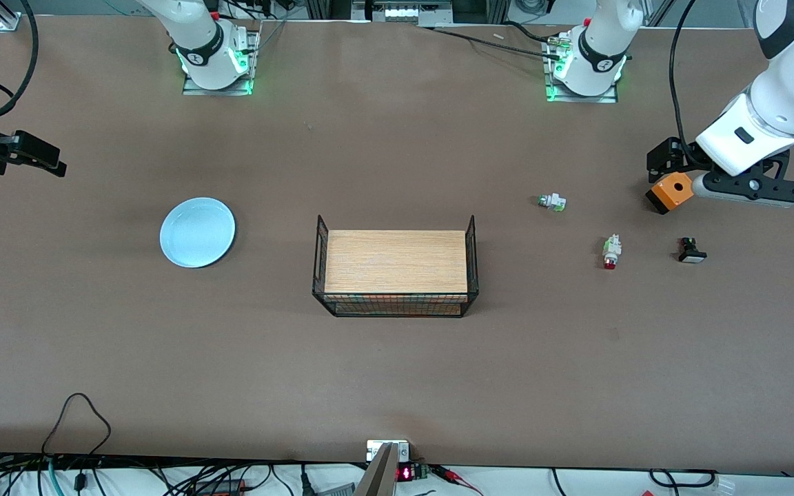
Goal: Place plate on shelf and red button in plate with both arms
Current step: 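Move the right gripper down over the pale blue plate's rim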
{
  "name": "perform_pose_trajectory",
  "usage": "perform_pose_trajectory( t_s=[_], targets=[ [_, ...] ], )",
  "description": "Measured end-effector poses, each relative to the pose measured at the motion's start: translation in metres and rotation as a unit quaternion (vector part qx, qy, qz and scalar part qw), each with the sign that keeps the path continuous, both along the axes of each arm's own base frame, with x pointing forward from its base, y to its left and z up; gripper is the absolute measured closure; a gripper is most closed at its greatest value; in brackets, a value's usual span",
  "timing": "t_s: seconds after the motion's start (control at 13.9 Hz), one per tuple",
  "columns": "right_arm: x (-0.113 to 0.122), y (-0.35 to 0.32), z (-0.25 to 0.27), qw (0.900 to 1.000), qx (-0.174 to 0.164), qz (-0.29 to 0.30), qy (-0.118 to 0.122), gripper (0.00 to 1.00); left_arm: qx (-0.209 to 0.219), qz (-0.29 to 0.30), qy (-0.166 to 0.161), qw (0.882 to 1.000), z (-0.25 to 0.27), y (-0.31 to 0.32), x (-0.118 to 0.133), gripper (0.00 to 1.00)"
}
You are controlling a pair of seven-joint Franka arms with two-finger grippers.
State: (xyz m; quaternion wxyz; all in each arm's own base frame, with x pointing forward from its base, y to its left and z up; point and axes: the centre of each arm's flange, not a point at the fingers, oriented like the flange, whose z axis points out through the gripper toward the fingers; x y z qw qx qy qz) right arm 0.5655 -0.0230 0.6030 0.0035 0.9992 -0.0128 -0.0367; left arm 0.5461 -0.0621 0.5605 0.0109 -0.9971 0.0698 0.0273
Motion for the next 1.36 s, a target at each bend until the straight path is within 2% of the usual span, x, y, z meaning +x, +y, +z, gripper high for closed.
perform_pose_trajectory(
  t_s=[0.43,0.65,0.79,0.86,1.01,1.36],
  targets=[
    [0.000,0.001,0.001,1.000,0.000,0.001,-0.001,0.00,0.000,0.000,0.000,1.000,0.000,0.000,0.000,0.00],
    [0.006,0.004,-0.017,1.000,-0.002,0.008,0.017,0.00,0.000,0.000,0.000,1.000,0.000,0.000,0.000,0.00],
    [0.017,0.012,-0.041,0.999,-0.024,0.020,0.036,0.00,0.000,0.000,0.000,1.000,0.000,0.000,0.000,0.00],
    [0.026,0.022,-0.056,0.998,-0.046,0.033,0.042,0.00,0.000,0.000,0.000,1.000,0.000,0.000,0.000,0.00],
    [0.045,0.046,-0.093,0.995,-0.068,0.059,0.045,0.00,0.000,0.000,0.000,1.000,0.000,0.000,0.000,0.00],
    [0.071,0.047,-0.191,0.992,-0.076,0.053,0.085,0.00,0.000,0.000,0.000,1.000,0.000,0.000,0.000,0.00]
  ],
)
